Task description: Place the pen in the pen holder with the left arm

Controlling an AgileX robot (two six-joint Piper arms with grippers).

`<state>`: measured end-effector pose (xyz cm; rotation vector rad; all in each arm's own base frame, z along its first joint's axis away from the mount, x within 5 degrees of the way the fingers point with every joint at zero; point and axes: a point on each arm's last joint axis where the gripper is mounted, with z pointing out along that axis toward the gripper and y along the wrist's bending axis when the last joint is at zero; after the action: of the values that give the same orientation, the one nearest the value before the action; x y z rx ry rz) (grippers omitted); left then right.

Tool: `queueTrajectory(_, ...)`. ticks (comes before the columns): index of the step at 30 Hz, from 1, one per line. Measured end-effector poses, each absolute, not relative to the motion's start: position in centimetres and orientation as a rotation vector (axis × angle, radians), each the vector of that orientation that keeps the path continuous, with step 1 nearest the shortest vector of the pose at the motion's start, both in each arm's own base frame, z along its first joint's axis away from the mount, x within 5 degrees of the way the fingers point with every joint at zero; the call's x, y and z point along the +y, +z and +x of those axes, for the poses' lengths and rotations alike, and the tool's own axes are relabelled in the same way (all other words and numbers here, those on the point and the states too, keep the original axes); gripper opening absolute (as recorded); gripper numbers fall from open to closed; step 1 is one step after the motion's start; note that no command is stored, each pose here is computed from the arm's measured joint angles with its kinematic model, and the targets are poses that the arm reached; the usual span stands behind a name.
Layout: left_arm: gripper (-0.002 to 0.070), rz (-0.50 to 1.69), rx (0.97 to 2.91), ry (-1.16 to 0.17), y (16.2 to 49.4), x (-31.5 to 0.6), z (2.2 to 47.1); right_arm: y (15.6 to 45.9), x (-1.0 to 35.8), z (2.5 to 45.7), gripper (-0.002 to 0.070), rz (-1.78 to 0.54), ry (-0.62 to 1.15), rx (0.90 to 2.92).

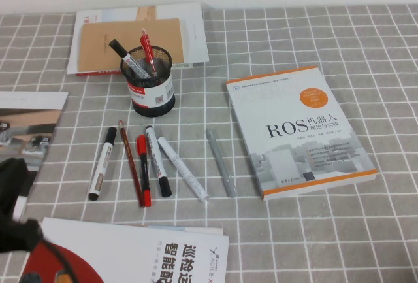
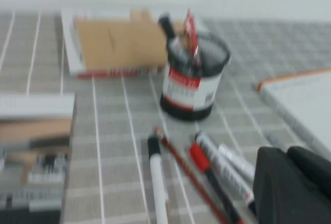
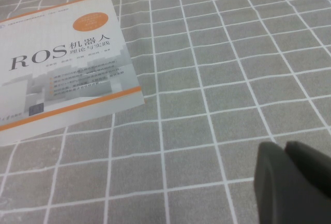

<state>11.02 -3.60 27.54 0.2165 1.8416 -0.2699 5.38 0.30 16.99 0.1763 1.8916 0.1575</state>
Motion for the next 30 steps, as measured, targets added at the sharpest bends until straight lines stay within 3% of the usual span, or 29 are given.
queueTrajectory(6, 0.0, 0.135, 1.654, -0.261, 25.0, -2.3, 8.8, 17.0, 0.3, 5.4, -0.0015, 0.176, 0.158, 1.892)
queueTrajectory(18, 0.0, 0.043, 1.5, -0.201, 20.6, -0.9, 5.7, 17.0, 0.3, 5.4, -0.0015, 0.176, 0.158, 1.892)
queueTrajectory(30, -0.0001, 0.108, 1.815, -0.146, 17.7, -0.9, 5.3, 17.0, 0.3, 5.4, -0.0015, 0.176, 0.158, 1.892)
